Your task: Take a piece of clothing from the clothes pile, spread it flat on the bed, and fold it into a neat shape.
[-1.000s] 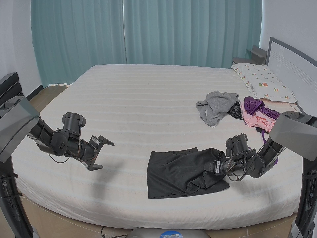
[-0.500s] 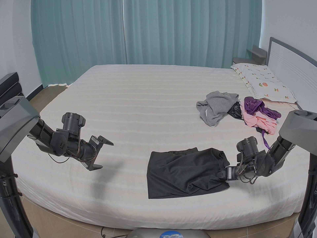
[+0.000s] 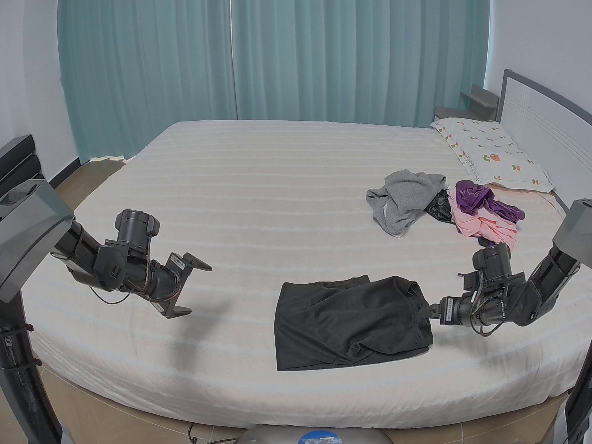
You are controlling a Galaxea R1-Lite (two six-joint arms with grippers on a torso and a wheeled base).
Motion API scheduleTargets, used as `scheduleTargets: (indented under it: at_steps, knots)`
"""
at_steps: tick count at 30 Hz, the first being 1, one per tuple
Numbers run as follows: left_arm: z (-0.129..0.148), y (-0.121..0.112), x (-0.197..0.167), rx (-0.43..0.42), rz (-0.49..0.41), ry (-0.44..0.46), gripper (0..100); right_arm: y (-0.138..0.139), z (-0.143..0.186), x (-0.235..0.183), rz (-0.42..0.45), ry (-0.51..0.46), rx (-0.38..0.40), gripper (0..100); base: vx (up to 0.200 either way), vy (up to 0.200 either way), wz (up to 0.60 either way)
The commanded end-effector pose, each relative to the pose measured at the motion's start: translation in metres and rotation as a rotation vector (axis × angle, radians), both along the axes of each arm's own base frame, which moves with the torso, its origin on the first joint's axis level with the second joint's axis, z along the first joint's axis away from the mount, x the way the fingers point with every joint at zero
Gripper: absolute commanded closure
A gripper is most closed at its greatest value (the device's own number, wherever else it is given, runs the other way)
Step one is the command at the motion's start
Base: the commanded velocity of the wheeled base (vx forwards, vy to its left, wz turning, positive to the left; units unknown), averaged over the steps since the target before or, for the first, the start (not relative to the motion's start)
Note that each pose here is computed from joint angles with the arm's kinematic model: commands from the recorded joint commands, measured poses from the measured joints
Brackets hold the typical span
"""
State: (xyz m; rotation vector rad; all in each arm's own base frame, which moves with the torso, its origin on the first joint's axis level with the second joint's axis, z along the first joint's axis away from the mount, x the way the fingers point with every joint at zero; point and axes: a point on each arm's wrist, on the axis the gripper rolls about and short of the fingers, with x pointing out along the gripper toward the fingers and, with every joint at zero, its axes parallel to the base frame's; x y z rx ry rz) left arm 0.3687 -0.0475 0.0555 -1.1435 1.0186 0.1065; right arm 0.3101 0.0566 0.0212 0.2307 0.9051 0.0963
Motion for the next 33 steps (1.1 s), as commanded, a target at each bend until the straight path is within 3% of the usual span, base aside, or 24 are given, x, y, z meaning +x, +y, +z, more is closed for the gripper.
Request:
scheduleTargets:
  at_steps: [1,6,18,19,26,33]
  knots:
    - [-0.001,0.0,0.0,0.0,0.0,0.003,0,0.026,-0.005,0.011,0.036,-0.017,0.05,0,0.0,0.0,0.0]
    - [-0.001,0.0,0.0,0.0,0.0,0.003,0,0.03,-0.022,0.013,0.07,0.039,0.085,0,0.0,0.0,0.0]
    - [-0.002,0.0,0.0,0.0,0.0,0.005,0,0.013,-0.019,0.002,0.101,0.06,0.117,0,0.0,0.0,0.0]
    - [-0.002,-0.001,0.0,0.0,-0.002,0.005,0,0.014,-0.023,0.002,0.104,0.074,0.117,100,0.0,0.0,0.0]
    - [-0.002,0.0,0.0,0.0,0.0,0.006,0,0.018,-0.03,-0.001,0.118,0.099,0.104,100,0.0,0.0,0.0]
    - [-0.002,0.0,0.0,0.0,0.0,0.006,0,0.0,-0.017,-0.008,0.076,0.074,0.106,100,0.0,0.0,0.0]
